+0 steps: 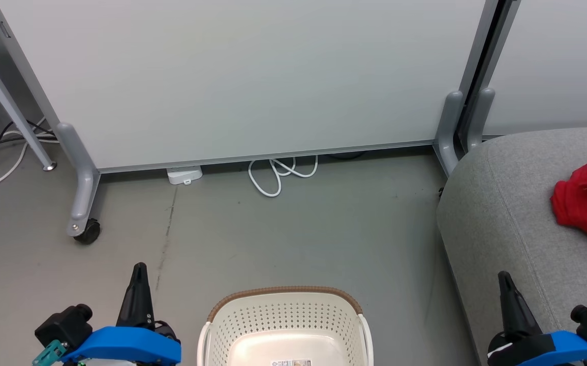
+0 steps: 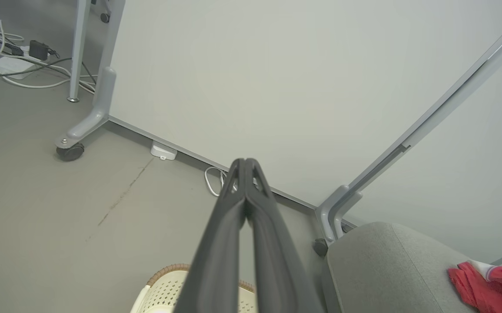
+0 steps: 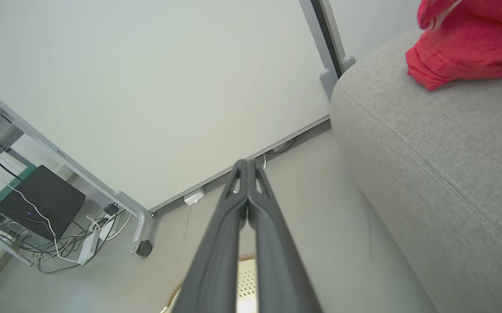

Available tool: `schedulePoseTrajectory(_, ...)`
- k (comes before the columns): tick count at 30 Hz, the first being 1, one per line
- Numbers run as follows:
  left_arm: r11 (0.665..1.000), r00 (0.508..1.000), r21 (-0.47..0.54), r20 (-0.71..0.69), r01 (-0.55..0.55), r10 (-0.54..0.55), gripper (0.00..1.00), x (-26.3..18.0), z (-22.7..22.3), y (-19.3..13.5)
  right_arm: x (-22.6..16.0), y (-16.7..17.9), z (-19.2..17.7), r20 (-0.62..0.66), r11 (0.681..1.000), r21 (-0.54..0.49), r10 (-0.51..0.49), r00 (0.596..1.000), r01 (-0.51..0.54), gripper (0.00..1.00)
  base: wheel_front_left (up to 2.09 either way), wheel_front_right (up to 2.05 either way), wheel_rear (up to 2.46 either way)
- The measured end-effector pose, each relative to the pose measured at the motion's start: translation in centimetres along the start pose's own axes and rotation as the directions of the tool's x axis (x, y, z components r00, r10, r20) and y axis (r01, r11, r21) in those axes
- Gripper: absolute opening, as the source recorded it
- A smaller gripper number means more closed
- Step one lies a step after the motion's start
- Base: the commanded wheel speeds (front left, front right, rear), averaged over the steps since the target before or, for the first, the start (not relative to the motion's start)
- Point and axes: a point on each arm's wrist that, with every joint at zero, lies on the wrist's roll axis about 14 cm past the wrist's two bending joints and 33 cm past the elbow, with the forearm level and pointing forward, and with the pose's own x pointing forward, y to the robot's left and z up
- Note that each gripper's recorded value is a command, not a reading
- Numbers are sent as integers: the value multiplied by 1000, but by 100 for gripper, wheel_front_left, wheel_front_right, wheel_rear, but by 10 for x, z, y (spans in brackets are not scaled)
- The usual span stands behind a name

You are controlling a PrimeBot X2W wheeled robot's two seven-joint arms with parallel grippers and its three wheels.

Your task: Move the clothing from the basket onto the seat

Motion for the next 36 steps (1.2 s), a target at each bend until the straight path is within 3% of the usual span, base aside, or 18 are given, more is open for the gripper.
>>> schedulePoseTrajectory(17,971,1000,-239,-8,-20,18,0,7,6,3,4,-3,6,2,969,247,-25,1000,23,0,0,0,0)
schedulePoseTrajectory(36,893,1000,-450,-13,-19,14,0,13,12,4,8,-2,13,4,884,467,-27,1000,22,0,0,0,0)
